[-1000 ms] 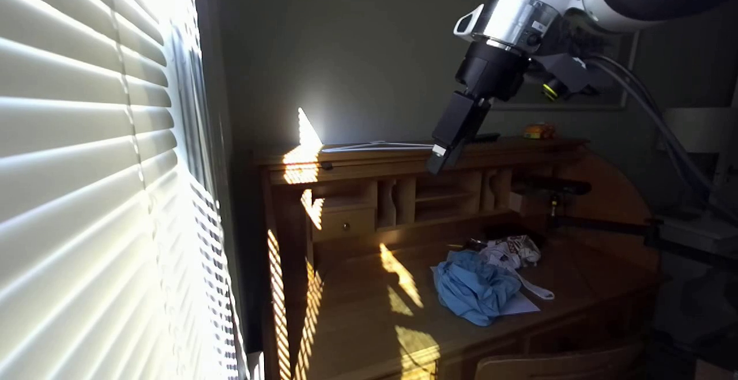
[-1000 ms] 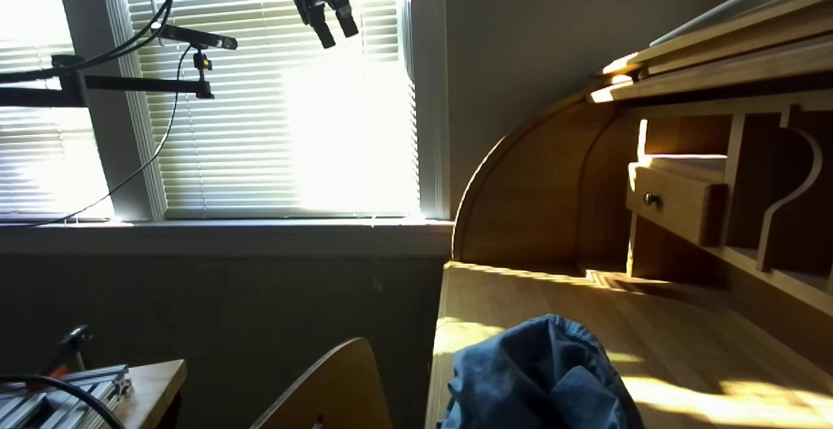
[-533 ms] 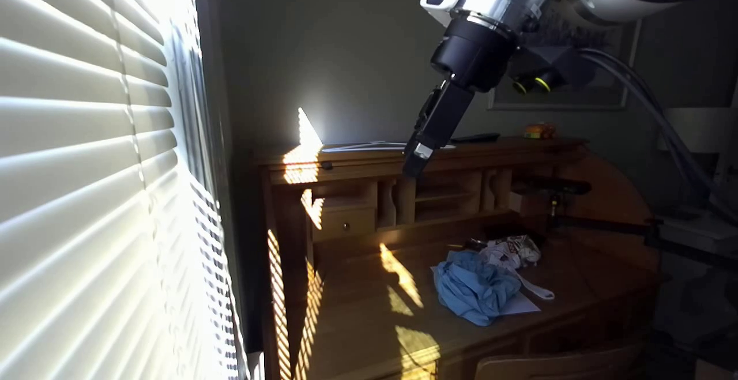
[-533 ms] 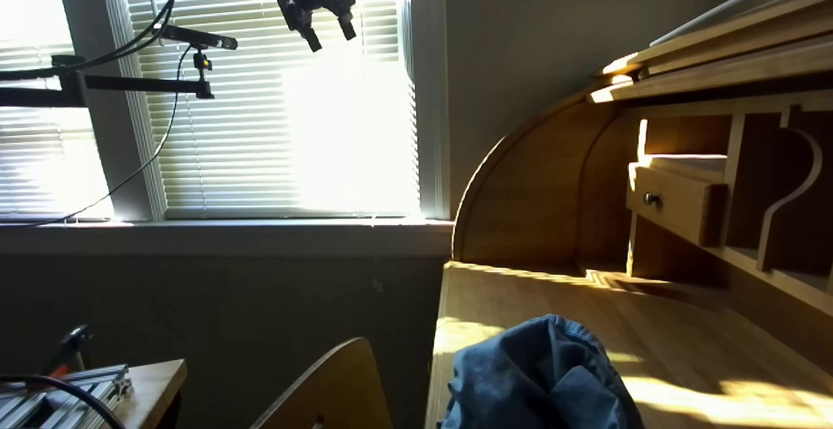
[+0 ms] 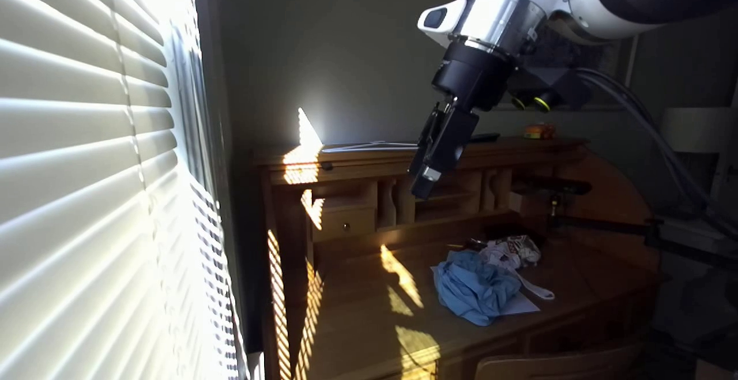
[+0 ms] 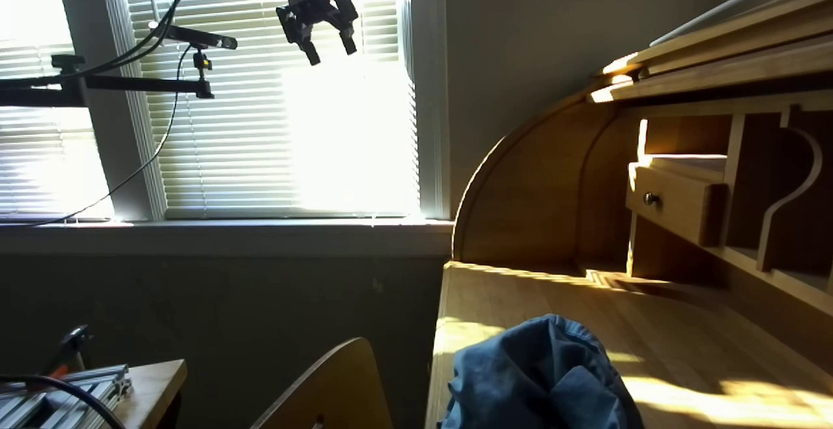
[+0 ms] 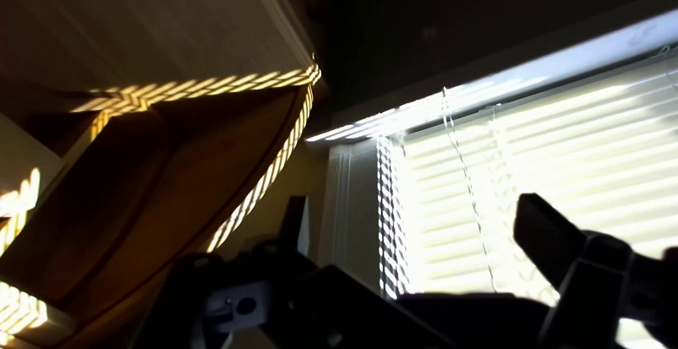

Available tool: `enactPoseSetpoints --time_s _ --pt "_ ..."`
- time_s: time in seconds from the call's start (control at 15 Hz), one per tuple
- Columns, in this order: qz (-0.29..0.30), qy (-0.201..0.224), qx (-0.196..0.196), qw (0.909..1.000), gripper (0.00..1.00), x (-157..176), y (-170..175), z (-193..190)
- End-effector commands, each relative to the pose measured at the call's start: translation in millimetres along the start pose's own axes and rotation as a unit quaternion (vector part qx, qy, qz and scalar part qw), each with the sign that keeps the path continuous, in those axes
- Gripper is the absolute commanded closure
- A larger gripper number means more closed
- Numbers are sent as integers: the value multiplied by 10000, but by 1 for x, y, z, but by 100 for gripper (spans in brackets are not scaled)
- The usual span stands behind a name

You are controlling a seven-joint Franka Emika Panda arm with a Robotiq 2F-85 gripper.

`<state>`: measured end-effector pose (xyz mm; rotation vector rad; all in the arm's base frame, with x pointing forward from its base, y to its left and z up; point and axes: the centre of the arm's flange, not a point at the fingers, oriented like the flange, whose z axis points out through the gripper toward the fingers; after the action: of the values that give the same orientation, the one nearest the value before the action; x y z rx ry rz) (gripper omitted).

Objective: Pull the white cord on the right side of the window downwards

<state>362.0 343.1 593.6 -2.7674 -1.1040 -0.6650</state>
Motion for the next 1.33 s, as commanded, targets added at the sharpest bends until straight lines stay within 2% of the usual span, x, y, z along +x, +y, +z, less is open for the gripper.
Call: enactPoseSetpoints --time_s 0.0,0.2,0.33,0.47,0.67,0.93,1.27 --pt "-130 149 43 9998 0 10 0 21" --pt "-337 532 167 9979 0 36 -2 33" --pt "-500 855 412 9942 0 53 -7 39" --pt "-857 1099 661 9880 0 70 -19 42" --pt "-1415 1216 1042 9769 0 88 -42 46" --pt "-1721 1344 956 9712 0 103 -68 60" --pt "-1808 1557 865 9673 0 112 -73 77"
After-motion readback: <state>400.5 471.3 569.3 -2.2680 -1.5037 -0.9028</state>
